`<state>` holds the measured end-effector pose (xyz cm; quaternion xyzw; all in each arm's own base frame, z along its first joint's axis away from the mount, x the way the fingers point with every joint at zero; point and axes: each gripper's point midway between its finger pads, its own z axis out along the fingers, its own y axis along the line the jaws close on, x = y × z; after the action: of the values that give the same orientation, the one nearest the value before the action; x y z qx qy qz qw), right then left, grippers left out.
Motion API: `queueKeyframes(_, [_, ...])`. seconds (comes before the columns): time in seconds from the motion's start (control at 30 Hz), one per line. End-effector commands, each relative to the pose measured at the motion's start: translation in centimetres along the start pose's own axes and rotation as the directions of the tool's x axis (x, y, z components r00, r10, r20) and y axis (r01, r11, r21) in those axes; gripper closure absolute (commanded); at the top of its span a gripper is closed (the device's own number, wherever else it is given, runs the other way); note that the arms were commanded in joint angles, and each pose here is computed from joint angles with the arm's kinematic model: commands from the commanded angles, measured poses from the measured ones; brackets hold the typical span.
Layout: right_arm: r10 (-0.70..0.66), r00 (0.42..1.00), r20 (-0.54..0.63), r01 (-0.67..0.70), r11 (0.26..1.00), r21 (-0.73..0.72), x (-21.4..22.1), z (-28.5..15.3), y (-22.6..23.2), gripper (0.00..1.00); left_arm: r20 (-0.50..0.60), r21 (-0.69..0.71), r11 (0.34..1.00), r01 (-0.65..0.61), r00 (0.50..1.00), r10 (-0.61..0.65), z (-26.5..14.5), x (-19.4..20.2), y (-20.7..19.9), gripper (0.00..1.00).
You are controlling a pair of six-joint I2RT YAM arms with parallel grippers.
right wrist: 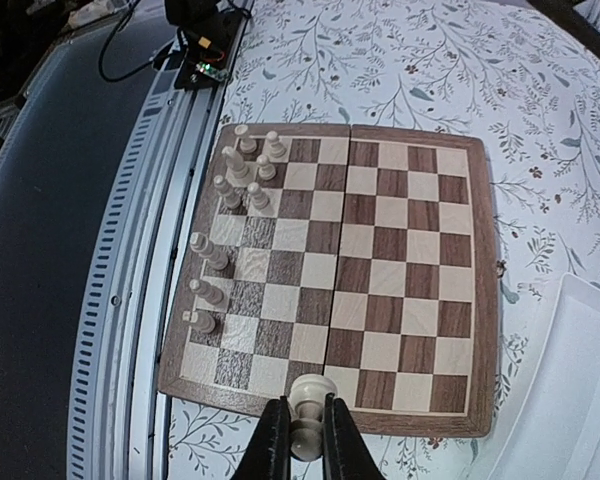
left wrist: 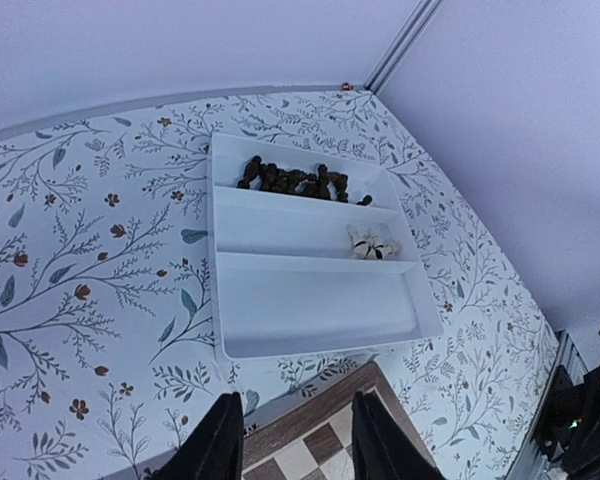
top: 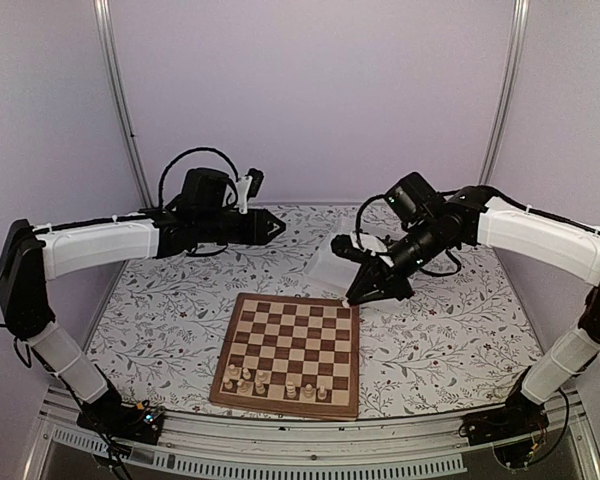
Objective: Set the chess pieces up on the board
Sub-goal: Place the chess piece on the chessboard.
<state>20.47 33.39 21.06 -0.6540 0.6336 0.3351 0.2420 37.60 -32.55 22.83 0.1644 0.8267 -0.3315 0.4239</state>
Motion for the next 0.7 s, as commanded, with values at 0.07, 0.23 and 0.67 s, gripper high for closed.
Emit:
queueKeyframes(0.07, [-0.087, 0.965, -0.247, 0.082, 0.996, -0.028, 4.4, 4.0, 2.7, 0.92, -0.034, -0.033, 0.997, 0.065, 0.997, -0.066, -0.7, 2.3, 1.9, 0.6])
queueKeyframes(0.23, [-0.14, 0.936, -0.324, 0.128, 0.99, -0.059, 5.8, 6.1, 4.2, 0.92, -0.034, -0.032, 0.995, 0.096, 0.995, -0.097, -0.7, 3.1, 2.6, 0.6])
queueKeyframes(0.67, [-0.226, 0.877, -0.424, 0.164, 0.97, -0.177, 7.9, 10.4, 7.7, 0.92, -0.045, -0.049, 0.99, 0.129, 0.99, -0.131, -1.0, 4.1, 3.7, 0.6])
